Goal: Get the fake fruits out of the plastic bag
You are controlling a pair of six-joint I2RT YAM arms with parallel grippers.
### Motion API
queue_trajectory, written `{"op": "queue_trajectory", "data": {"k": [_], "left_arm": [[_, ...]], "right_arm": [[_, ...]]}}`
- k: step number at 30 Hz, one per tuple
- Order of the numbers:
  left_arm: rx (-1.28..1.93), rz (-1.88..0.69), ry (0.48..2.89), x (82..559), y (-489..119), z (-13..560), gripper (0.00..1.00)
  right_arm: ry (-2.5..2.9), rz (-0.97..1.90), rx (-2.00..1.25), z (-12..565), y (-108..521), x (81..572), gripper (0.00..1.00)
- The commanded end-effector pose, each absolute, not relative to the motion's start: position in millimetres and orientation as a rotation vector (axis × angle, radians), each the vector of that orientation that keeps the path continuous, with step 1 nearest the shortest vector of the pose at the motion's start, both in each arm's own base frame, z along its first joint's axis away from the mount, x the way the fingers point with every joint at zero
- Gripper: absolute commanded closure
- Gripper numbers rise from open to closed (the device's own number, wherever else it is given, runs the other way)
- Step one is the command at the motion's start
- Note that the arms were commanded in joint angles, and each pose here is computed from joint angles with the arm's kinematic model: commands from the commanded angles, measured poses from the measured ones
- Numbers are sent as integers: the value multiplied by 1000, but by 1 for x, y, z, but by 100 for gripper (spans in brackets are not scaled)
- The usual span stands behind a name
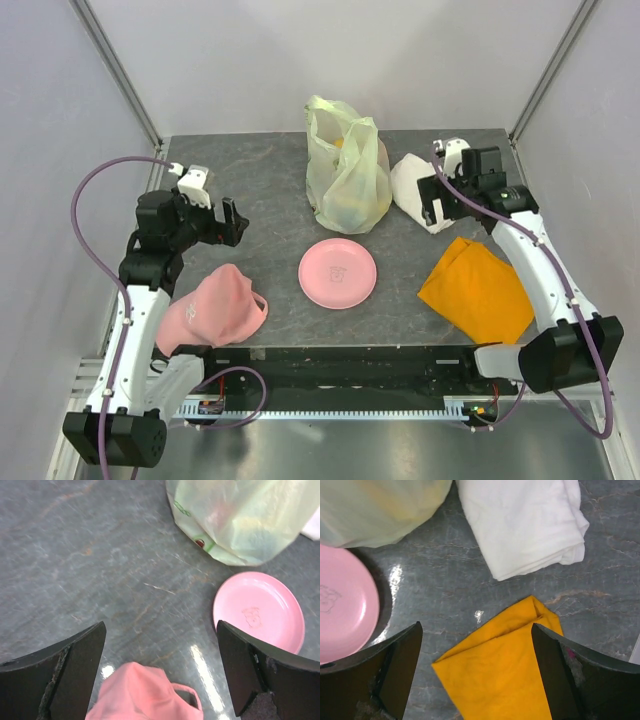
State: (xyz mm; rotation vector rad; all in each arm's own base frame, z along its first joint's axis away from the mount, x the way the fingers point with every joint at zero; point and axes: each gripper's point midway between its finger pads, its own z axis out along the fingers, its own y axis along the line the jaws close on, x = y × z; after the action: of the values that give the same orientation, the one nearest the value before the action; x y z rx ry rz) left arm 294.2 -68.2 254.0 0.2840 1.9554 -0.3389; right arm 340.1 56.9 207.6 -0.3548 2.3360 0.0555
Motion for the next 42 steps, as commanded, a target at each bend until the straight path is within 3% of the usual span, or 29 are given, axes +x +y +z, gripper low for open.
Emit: {"op": "queue_trajectory", "data": {"k": [1,8,12,20,29,32,33,35,37,39,42], "left_arm": [[368,-492,1895,289,-93,284,2],[377,-617,1902,301,-109,313,8],[396,-644,1887,311,-114,332,9],[529,-606,1820,339,-118,355,9],[536,-594,1816,379,-119,368,8],[490,-575,1865,393,-114,365,8],[493,-582,1868,395,-115,364,8],[492,-585,1868,397,-115,364,8],[486,-574,1869,399,-114,363,8],[478,-569,1872,399,-113,361,8],[453,-564,1873,398,-111,361,7]], "right_arm": [[2141,243,-416,286,90,357,2],[1909,653,-462,370,155,371,2],[1854,712,-530,385,188,385,4],[1806,657,-518,393,224,437,9],[1907,377,-430,338,221,502,9],[1916,306,-440,326,217,514,16],[1922,301,-463,318,221,517,29],[1893,352,-535,321,235,516,37],[1861,440,-609,327,254,508,53],[1805,519,-731,336,286,486,64],[1721,631,-975,336,341,434,70]]}}
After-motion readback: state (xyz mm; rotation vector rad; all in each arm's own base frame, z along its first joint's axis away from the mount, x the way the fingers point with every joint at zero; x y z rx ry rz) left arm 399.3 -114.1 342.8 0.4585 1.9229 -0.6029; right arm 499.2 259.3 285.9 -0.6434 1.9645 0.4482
